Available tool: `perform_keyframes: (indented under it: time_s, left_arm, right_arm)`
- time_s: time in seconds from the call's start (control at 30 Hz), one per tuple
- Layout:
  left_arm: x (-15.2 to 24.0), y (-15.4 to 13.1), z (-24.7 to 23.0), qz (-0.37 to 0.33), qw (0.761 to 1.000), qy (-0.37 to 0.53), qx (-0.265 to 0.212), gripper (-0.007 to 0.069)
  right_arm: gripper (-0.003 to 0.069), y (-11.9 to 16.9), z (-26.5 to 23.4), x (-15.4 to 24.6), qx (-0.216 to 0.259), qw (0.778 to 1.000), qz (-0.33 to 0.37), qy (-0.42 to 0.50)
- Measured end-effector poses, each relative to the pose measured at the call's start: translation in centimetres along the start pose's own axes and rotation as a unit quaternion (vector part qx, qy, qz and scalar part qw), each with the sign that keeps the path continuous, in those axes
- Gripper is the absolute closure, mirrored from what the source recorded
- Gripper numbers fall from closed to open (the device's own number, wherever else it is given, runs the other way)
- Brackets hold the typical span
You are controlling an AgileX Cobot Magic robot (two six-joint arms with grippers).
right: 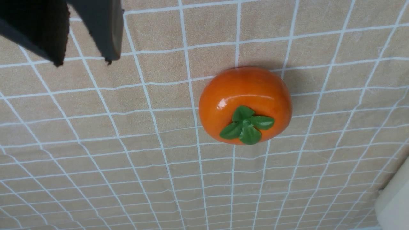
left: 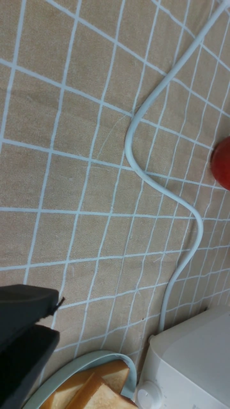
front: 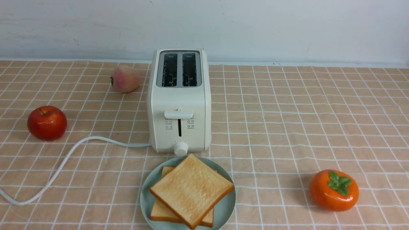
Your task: Take toasted bread from bread machine on light coffee tablecloth place on plate.
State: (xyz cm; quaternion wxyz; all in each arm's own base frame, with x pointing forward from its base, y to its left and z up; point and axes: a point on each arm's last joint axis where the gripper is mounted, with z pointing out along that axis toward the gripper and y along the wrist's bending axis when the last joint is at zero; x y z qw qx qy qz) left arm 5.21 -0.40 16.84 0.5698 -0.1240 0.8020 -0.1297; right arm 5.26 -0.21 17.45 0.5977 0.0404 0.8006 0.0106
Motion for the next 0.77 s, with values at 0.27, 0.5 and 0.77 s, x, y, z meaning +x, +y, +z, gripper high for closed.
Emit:
perform_keyframes:
  time_s: [0.27, 0.5, 0.77]
  left_arm:
    - [0.0, 0.0, 0.0, 0.0, 1.0, 0.0, 0.0, 0.0517]
    - [0.0, 0.0, 0.0, 0.0, 1.0, 0.0, 0.0, 0.0514]
    - [0.0, 0.0, 0.0, 0.0, 1.0, 0.0, 0.0, 0.0503]
  right_arm:
    - [0.0456, 0.0, 0.0, 0.0, 0.0, 1.0, 0.0, 0.0]
    - [0.0456, 0.0, 0.0, 0.0, 0.0, 1.0, 0.0, 0.0]
    - [0.0445, 0.0, 0.0, 0.0, 0.0, 1.0, 0.0, 0.0]
